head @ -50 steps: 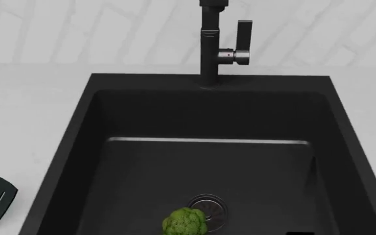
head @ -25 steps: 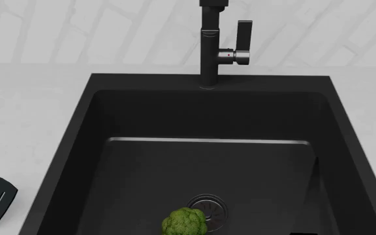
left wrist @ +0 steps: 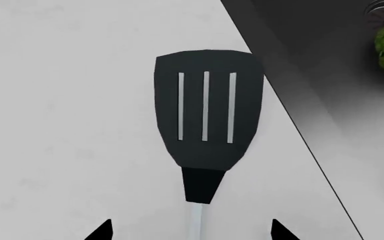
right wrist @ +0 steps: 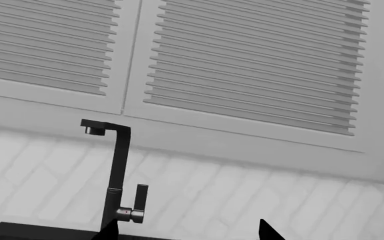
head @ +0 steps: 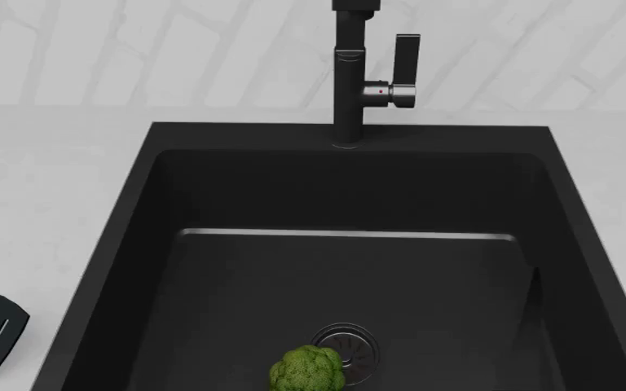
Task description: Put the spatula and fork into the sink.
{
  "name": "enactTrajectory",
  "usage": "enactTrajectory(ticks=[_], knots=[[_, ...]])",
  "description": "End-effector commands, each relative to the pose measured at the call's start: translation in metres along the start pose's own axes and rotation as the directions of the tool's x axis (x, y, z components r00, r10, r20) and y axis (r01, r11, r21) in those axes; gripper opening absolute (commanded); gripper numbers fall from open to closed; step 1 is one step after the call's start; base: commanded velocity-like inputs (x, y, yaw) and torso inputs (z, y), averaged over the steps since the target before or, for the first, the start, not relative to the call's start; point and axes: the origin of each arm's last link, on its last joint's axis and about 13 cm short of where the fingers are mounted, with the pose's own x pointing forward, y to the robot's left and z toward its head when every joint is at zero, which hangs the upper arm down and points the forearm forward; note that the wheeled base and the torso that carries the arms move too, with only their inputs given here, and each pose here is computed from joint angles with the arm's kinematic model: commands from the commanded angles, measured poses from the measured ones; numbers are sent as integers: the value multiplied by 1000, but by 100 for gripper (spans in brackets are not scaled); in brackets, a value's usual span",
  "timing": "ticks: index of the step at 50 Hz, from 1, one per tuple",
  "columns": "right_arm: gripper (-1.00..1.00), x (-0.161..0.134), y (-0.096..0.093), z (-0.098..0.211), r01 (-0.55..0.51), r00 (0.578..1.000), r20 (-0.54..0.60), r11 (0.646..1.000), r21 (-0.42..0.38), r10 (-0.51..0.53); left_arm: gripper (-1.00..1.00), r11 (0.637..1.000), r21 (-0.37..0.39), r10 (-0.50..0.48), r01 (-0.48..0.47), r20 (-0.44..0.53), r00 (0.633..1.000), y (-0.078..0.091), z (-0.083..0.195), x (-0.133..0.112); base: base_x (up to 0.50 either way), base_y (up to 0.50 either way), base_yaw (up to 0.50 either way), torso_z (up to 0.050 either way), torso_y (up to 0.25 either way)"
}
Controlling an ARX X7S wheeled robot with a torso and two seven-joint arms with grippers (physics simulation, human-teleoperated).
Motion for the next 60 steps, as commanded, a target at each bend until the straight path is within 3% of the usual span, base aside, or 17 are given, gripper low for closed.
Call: enactTrajectory(ticks=[1, 17, 18, 33, 48, 54, 60], knots=[[100, 1, 0, 2, -31, 999, 25, 1000, 3, 31, 100, 1000, -25, -13, 13, -10, 1000, 3, -7, 10, 0, 0, 0, 0, 0], [100, 1, 0, 2, -22, 1000, 18, 1000, 6, 22, 100, 999, -53, -13, 8, -87, 996, 5, -25, 28, 1, 0, -1, 0, 0], [100, 1, 0, 2, -24, 1000, 19, 1000, 8, 24, -100, 998, -56, -5, 0, -86, 996, 6, -25, 28, 0, 0, 0, -10, 0], [100, -1, -2, 0, -15, 1000, 16, 1000, 13, 15, -100, 1000, -26, 3, -3, -26, 1000, 5, -16, 27, 3, 0, -2, -1, 0], [100, -3, -3, -2, -15, 1000, 12, 1000, 18, 15, -100, 999, -30, 44, -38, 243, 969, 3, 30, 2, 1, 0, -1, 0, 0], [100, -3, -4, -4, -13, 1000, 12, 1000, 23, 12, -100, 1000, 2, 3, -4, 325, 946, -2, 52, -4, 0, 0, 0, 0, 0], [100, 1, -3, -4, -19, 1000, 15, 999, 26, 18, -100, 998, 29, -63, 56, 385, 921, -11, 76, 9, 0, 0, 0, 0, 0]])
